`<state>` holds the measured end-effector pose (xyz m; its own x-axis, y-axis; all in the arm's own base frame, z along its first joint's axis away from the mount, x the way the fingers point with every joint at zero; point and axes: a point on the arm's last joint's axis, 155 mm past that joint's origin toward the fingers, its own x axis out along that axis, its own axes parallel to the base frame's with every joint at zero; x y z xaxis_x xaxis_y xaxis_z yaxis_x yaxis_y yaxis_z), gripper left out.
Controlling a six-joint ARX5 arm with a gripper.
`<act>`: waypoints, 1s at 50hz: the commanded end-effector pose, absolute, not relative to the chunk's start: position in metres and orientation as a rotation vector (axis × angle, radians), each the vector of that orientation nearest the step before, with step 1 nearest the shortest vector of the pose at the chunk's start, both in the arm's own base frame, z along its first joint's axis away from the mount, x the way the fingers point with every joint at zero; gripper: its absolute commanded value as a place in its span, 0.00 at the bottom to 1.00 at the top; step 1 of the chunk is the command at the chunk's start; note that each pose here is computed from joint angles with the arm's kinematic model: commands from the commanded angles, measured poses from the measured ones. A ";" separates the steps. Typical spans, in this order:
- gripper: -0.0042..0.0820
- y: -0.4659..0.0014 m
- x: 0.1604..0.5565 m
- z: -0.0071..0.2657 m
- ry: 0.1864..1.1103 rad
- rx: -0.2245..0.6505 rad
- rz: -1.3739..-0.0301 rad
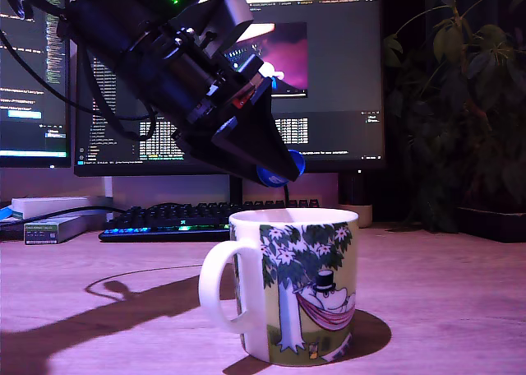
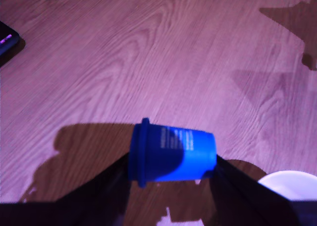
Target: Pick up the coffee capsules from the table one by one and drop them inside the nearest coffee cup
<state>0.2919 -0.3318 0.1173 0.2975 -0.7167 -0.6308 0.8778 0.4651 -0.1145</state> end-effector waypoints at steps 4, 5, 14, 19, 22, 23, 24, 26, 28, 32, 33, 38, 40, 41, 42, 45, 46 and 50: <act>0.38 -0.331 0.297 0.117 0.661 0.266 -1.065; 0.38 -0.331 0.297 0.116 0.662 0.266 -1.065; 0.38 -0.331 0.296 0.115 0.668 0.268 -1.065; 0.38 -0.330 0.295 0.114 0.679 0.270 -1.064; 0.38 -0.328 0.293 0.112 0.689 0.273 -1.064; 0.38 -0.328 0.293 0.112 0.692 0.274 -1.064; 0.38 -0.327 0.293 0.111 0.696 0.274 -1.064; 0.38 -0.326 0.291 0.110 0.705 0.276 -1.064; 0.38 -0.325 0.290 0.110 0.710 0.277 -1.063; 0.38 -0.324 0.288 0.112 0.715 0.277 -1.063; 0.38 -0.323 0.288 0.113 0.714 0.278 -1.062; 0.38 -0.320 0.284 0.118 0.715 0.278 -1.062; 0.38 -0.318 0.283 0.120 0.718 0.280 -1.057; 0.38 -0.317 0.283 0.121 0.719 0.282 -1.054; 0.38 -0.316 0.282 0.121 0.721 0.284 -1.052; 0.38 -0.313 0.280 0.124 0.726 0.288 -1.047; 0.38 -0.312 0.279 0.124 0.730 0.290 -1.044; 0.38 -0.307 0.275 0.126 0.737 0.302 -1.043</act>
<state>0.2786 -0.3109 0.1266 0.2957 -0.6765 -0.6745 0.8608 0.4948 -0.1188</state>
